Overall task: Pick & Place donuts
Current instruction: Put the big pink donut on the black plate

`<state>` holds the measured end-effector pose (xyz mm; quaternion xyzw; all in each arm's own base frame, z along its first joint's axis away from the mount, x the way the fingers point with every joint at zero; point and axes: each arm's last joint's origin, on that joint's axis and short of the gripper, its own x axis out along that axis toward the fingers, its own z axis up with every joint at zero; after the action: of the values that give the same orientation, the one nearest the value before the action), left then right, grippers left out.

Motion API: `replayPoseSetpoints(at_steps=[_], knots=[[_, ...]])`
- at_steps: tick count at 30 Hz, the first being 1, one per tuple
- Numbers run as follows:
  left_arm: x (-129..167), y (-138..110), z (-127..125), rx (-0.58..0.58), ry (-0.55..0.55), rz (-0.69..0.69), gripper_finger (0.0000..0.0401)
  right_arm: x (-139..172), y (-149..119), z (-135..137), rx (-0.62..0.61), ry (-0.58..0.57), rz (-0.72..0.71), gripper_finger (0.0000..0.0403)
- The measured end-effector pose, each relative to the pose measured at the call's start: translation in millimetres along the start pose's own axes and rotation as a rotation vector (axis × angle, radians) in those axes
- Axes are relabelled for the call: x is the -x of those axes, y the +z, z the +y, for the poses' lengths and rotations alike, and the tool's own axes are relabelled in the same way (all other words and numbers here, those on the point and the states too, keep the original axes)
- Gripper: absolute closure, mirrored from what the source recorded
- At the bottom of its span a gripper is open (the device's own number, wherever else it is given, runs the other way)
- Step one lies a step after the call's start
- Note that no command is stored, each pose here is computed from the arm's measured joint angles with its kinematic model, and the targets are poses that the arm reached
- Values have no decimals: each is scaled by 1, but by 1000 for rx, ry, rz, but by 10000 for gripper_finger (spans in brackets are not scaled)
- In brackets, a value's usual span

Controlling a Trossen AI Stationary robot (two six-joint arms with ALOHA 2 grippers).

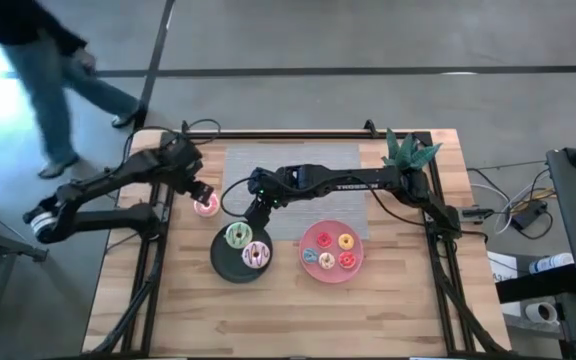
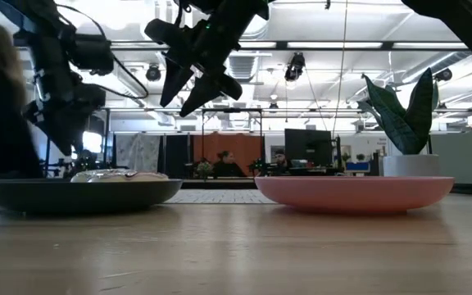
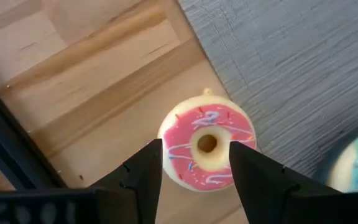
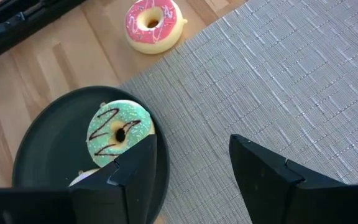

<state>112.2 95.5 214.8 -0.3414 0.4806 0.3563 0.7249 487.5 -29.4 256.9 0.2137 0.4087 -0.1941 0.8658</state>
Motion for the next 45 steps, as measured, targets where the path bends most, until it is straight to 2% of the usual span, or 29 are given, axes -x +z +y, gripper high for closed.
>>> replayPoseSetpoints(at_steps=[13,22,25,29,34,37,40,45], knots=[[-52,14,-3,-7,89,283,241,0,1,-1,28,-2,-1,209],[-72,23,-6,-9,65,298,242,-1,1,-3,56,-5,1,209],[-75,23,-7,-7,53,306,256,-1,1,-4,66,-8,4,209],[-75,23,-7,-7,51,311,304,-1,1,-4,95,-9,8,209],[-69,24,-7,-3,38,279,387,4,2,-4,133,-6,3,209],[-58,24,-9,34,11,239,393,11,6,-6,130,-1,-11,209],[-35,25,-17,56,-40,183,398,22,10,-9,124,-1,-21,209],[10,6,-44,-14,-165,61,399,40,15,-14,115,-7,-29,215]])
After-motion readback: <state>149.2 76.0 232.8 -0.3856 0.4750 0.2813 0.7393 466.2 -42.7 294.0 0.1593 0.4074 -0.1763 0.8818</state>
